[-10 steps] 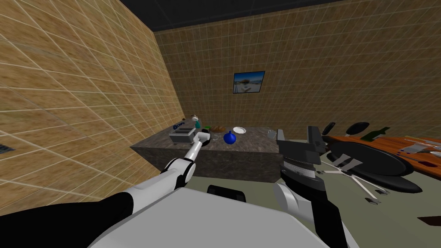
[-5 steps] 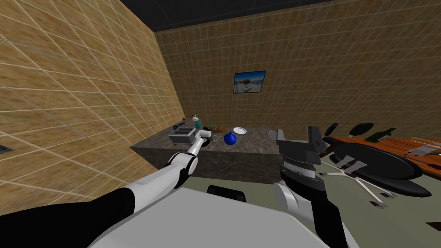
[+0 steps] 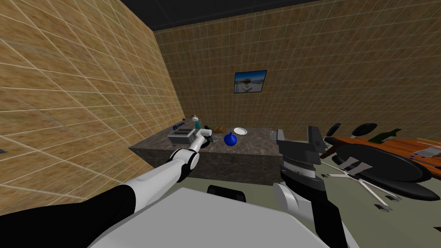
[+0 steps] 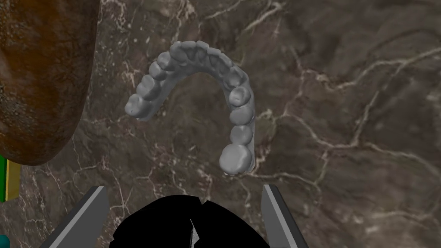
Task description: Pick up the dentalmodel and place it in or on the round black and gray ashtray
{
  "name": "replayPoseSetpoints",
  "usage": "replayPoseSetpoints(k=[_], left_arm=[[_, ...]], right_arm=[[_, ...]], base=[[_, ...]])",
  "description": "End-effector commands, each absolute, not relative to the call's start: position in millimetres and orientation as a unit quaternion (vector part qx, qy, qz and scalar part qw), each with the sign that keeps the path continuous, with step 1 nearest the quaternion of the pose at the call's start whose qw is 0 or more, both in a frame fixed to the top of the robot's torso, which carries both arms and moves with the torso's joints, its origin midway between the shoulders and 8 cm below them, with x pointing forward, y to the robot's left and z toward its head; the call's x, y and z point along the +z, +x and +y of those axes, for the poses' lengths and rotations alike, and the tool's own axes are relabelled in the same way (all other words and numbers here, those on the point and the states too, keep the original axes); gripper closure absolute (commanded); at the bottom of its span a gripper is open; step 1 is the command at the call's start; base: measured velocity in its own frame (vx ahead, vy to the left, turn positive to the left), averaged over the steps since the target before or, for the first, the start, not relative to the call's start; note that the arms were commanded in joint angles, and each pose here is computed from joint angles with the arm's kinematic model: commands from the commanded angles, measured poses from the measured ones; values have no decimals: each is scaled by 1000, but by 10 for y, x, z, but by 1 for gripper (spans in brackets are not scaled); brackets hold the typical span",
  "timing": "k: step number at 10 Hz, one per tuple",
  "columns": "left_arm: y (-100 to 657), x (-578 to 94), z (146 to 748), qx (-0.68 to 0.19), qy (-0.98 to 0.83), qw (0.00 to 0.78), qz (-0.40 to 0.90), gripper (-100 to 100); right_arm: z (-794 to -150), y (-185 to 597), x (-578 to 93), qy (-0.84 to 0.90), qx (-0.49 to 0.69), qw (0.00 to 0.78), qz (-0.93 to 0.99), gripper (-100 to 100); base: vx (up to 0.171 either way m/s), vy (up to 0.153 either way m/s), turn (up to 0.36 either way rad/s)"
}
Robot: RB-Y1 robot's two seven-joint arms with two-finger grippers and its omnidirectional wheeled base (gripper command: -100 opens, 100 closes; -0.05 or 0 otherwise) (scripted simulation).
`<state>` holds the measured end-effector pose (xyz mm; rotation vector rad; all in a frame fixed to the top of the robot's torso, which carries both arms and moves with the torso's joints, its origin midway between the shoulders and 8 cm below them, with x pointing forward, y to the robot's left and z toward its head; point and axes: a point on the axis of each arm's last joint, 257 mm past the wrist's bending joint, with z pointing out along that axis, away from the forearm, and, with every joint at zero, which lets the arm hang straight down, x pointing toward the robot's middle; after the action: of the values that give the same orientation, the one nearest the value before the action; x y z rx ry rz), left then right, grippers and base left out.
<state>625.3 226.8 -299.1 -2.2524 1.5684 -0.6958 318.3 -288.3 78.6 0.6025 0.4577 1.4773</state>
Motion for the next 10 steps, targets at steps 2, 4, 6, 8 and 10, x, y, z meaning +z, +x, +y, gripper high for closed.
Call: replayPoseSetpoints(k=[2, 4, 6, 8, 10], left_arm=[[6176, -3055, 2207, -222, -799, 130, 543, -100], [6154, -3005, 2145, -213, -807, 114, 538, -100], [6043, -3088, 2111, -190, -819, 91, 534, -100], [5990, -3079, 2070, -178, -826, 76, 530, -100], [5883, -3142, 2048, -158, -834, 57, 525, -100]], right_arm=[[-2883, 3183, 786, 268, 657, 675, 203, 0], [-2883, 3183, 786, 268, 657, 675, 203, 0], [-2883, 3183, 786, 268, 657, 675, 203, 0], [-2883, 3183, 786, 268, 657, 675, 203, 0], [-2883, 3183, 786, 268, 657, 675, 203, 0]], base=[[34, 8, 5], [19, 2, 4], [33, 5, 1], [39, 9, 0], [50, 7, -4]])
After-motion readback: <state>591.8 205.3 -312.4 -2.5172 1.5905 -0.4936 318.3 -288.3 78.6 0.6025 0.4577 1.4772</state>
